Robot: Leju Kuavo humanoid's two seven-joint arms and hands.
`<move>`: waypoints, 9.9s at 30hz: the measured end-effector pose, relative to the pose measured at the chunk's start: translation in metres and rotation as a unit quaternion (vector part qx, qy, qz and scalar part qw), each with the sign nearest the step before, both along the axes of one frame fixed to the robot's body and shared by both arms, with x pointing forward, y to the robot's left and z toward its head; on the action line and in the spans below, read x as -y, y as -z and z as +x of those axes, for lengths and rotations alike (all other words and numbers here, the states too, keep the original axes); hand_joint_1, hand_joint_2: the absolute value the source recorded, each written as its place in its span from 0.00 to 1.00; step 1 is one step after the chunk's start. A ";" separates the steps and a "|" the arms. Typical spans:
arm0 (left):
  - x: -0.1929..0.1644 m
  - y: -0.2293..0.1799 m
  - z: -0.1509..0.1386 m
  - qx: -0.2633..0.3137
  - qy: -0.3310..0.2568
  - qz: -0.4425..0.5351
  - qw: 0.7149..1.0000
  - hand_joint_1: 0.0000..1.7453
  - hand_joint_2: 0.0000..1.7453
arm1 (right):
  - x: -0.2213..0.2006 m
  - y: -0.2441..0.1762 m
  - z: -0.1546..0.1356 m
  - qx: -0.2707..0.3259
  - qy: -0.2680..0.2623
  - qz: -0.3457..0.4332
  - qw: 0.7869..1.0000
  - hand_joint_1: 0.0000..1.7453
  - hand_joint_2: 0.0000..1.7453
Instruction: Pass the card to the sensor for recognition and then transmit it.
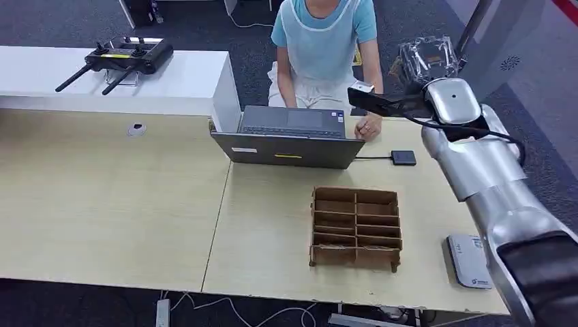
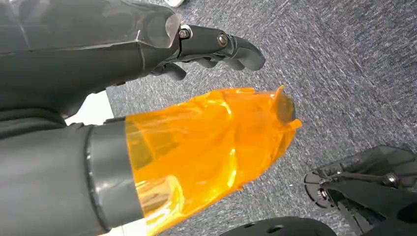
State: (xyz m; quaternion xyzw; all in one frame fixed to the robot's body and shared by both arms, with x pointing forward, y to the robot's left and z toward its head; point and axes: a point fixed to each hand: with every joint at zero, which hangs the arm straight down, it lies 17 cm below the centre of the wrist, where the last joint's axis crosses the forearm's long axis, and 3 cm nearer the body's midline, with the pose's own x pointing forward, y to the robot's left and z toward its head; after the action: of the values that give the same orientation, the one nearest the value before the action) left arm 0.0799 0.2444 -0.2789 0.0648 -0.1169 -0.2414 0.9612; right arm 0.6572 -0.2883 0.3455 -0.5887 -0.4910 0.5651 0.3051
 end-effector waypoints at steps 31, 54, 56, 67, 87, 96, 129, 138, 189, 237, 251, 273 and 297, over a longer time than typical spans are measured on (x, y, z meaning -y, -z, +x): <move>-0.004 0.000 0.002 0.003 -0.010 0.006 1.000 0.00 0.00 | -0.008 0.030 0.005 -0.042 0.010 0.010 0.999 0.00 1.00; -0.003 0.000 0.003 0.008 -0.030 0.007 0.999 0.00 0.00 | -0.048 -0.041 -0.061 0.092 -0.111 0.314 0.938 0.00 1.00; -0.002 0.000 0.002 0.007 -0.038 0.005 0.999 0.00 0.00 | -0.052 -0.048 -0.084 0.098 -0.145 0.384 0.906 0.00 1.00; 0.002 0.000 -0.005 -0.003 -0.071 0.009 0.997 0.00 0.00 | -0.030 -0.095 -0.217 0.199 -0.282 0.611 0.713 0.00 0.00; 0.003 -0.001 -0.009 -0.007 -0.145 0.023 0.989 0.00 0.00 | 0.012 -0.039 -0.345 0.251 -0.290 0.706 0.595 0.00 0.00; 0.018 -0.003 -0.004 0.008 -0.170 0.009 0.985 0.00 0.00 | 0.012 0.026 -0.363 0.251 -0.123 0.606 0.745 0.00 1.00; -0.002 -0.001 -0.020 -0.038 -0.185 0.055 0.980 0.00 0.00 | -0.003 0.093 -0.357 0.129 -0.075 0.567 0.810 0.00 1.00; -0.004 -0.001 -0.018 -0.037 -0.185 0.057 0.980 0.00 0.00 | 0.011 0.145 -0.354 0.069 0.073 0.396 0.913 0.00 1.00; -0.015 -0.003 -0.001 -0.009 -0.128 0.067 0.990 0.00 0.00 | -0.053 0.248 -0.321 -0.070 0.036 0.242 0.967 0.00 1.00; -0.019 -0.003 0.003 0.003 -0.115 0.068 0.991 0.00 0.00 | -0.077 0.269 -0.310 -0.100 0.005 0.234 0.967 0.34 1.00; -0.019 -0.003 0.005 0.006 -0.111 0.068 0.991 0.00 0.00 | -0.076 0.277 -0.307 -0.109 0.010 0.231 0.967 0.38 1.00; -0.019 -0.004 0.006 0.010 -0.101 0.070 0.992 0.00 0.00 | -0.065 0.282 -0.297 -0.110 0.021 0.226 0.968 0.54 1.00; -0.019 -0.004 0.008 0.015 -0.095 0.069 0.993 0.00 0.00 | -0.054 0.283 -0.290 -0.106 0.027 0.219 0.969 0.78 1.00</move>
State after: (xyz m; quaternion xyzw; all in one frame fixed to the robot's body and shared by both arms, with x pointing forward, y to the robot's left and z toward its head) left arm 0.0884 0.2632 -0.2749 0.1456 -0.1081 -0.1557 0.9710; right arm 0.3669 -0.2347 0.0630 -0.4572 -0.5516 0.4943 0.4924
